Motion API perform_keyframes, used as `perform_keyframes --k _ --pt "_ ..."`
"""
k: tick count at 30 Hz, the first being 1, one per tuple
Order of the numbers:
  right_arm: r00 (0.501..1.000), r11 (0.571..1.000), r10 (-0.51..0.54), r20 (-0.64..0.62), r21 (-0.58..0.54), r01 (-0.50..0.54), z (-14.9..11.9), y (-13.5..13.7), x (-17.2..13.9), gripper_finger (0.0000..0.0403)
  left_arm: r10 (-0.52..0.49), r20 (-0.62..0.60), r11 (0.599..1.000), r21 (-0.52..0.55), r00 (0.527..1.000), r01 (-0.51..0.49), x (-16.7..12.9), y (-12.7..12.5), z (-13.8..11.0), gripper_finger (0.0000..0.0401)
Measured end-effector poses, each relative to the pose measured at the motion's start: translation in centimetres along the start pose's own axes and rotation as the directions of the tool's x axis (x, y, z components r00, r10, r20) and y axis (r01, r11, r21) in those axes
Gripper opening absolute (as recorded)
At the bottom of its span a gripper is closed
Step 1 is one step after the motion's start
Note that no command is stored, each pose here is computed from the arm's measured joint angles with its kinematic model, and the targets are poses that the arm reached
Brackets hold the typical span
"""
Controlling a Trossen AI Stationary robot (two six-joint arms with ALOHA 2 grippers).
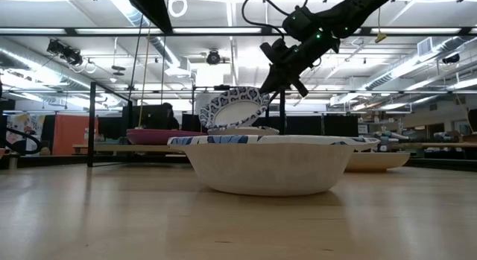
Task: Place and stack plates onto a shelf
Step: Stack the blue patterned bowl on top of the blue patterned bowl on the shelf
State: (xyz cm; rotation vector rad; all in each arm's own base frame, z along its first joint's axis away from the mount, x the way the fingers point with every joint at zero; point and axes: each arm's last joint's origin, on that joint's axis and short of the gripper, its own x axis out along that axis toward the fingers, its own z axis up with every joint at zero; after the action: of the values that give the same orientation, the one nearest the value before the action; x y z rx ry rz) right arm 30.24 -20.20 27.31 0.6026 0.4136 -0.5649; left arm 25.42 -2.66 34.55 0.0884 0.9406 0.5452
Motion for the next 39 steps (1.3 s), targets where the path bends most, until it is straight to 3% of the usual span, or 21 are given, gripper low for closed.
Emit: perform_keyframes --k 26,39 --pt "0.999 0.999 0.017 -0.050 0.049 -0.015 -0.05 -0.82 -0.16 0.0016 -0.001 0.000 1.000 0.000 1.000 0.001 -0.01 0.00 0.00 0.0123" --pt "0.999 0.999 0.020 -0.049 0.048 -0.018 -0.03 -0.80 -0.19 0.0076 -0.001 0.000 1.000 0.000 1.000 0.001 -0.01 0.00 0.00 0.0123"
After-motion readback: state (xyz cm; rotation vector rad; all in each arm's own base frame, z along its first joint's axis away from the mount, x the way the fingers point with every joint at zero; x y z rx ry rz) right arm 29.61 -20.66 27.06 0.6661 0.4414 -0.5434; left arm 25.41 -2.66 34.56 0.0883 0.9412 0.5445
